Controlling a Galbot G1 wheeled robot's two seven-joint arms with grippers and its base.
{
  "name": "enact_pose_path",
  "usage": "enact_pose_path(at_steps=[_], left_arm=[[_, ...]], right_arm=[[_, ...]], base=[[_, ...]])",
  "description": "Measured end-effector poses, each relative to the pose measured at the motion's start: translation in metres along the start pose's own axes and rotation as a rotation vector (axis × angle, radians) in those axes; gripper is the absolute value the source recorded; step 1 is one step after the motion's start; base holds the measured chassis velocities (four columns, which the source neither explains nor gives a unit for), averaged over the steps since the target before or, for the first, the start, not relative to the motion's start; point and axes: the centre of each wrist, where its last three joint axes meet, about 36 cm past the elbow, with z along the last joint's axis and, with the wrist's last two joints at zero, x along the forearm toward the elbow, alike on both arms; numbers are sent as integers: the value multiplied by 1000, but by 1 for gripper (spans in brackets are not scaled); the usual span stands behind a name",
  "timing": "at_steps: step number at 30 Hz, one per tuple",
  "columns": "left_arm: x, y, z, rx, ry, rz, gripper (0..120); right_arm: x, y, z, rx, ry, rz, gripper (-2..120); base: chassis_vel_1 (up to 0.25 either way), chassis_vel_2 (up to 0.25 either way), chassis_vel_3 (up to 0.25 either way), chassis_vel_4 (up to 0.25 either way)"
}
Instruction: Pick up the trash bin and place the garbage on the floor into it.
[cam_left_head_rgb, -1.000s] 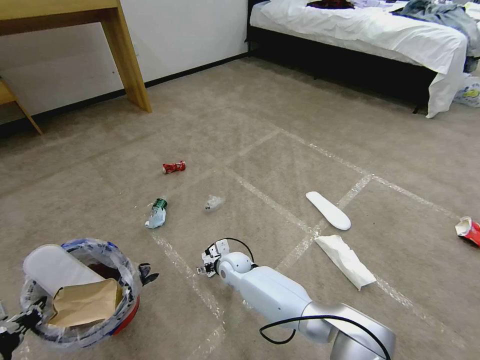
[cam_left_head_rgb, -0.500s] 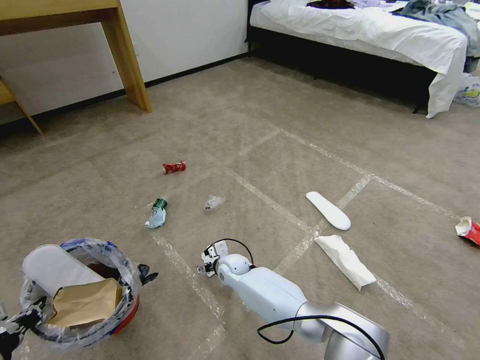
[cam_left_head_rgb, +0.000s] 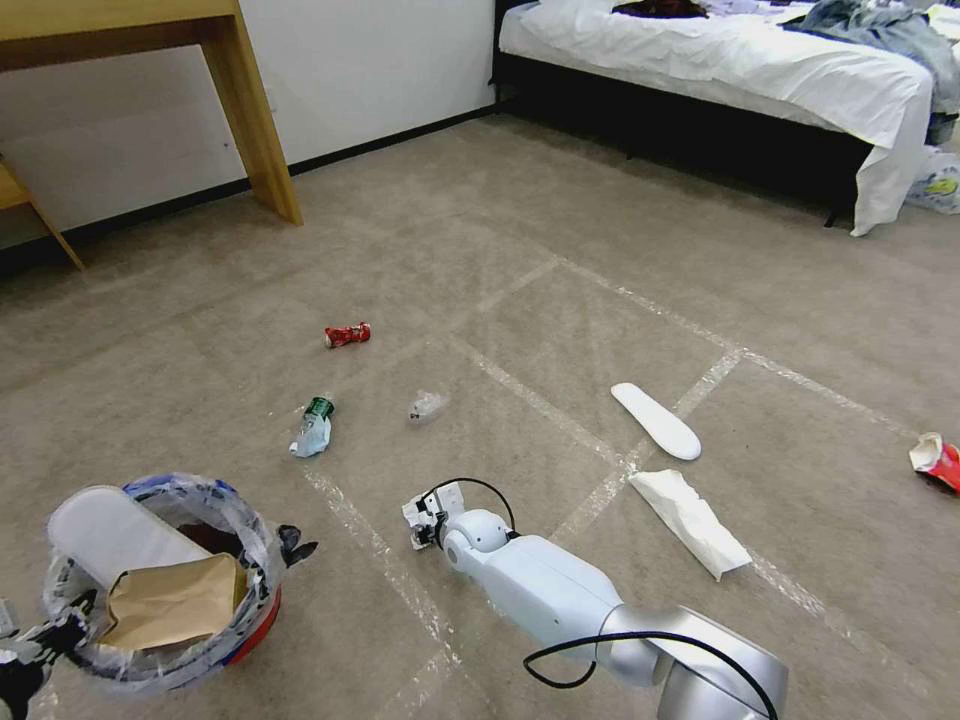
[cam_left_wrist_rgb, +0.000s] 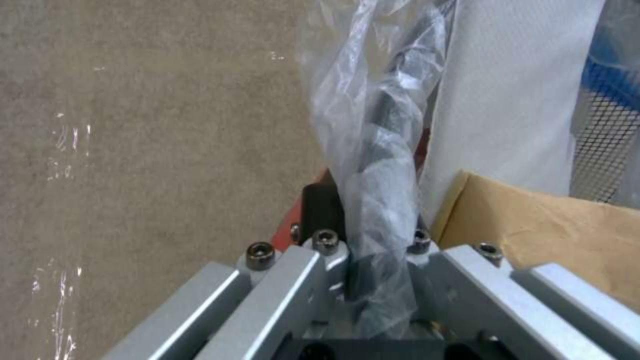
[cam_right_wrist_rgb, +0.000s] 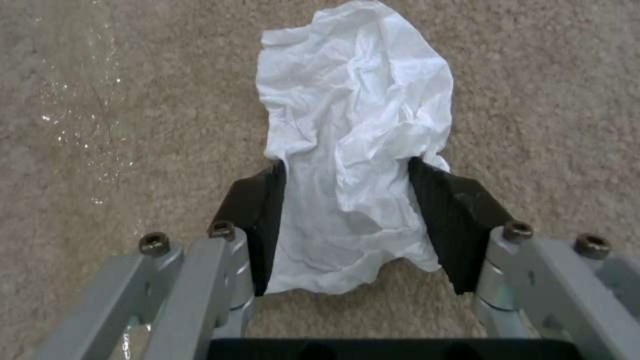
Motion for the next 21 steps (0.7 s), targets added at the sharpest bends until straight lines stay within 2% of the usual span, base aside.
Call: enact_pose_path(at_steps=[8, 10, 11, 13, 21], left_arm=[[-2, -1, 2, 7, -4, 1, 1], [-3, -1, 2, 8, -5, -1, 1], [-3, -1, 2, 8, -5, -1, 1], [-3, -1, 2, 9, -5, -2, 1], [-4, -2, 3, 11, -6, 0, 1]], right_arm=[[-1, -1, 5, 11, 3, 1, 44], [0, -3, 7, 14, 3, 3, 36], [0, -3, 7, 14, 3, 3, 36], [0, -5, 9, 17, 2, 4, 23], [1, -6, 11, 20, 3, 1, 7]], base=[[0, 0, 0, 0], [0, 0, 0, 0], [0, 0, 0, 0], [0, 0, 0, 0], [0, 0, 0, 0]])
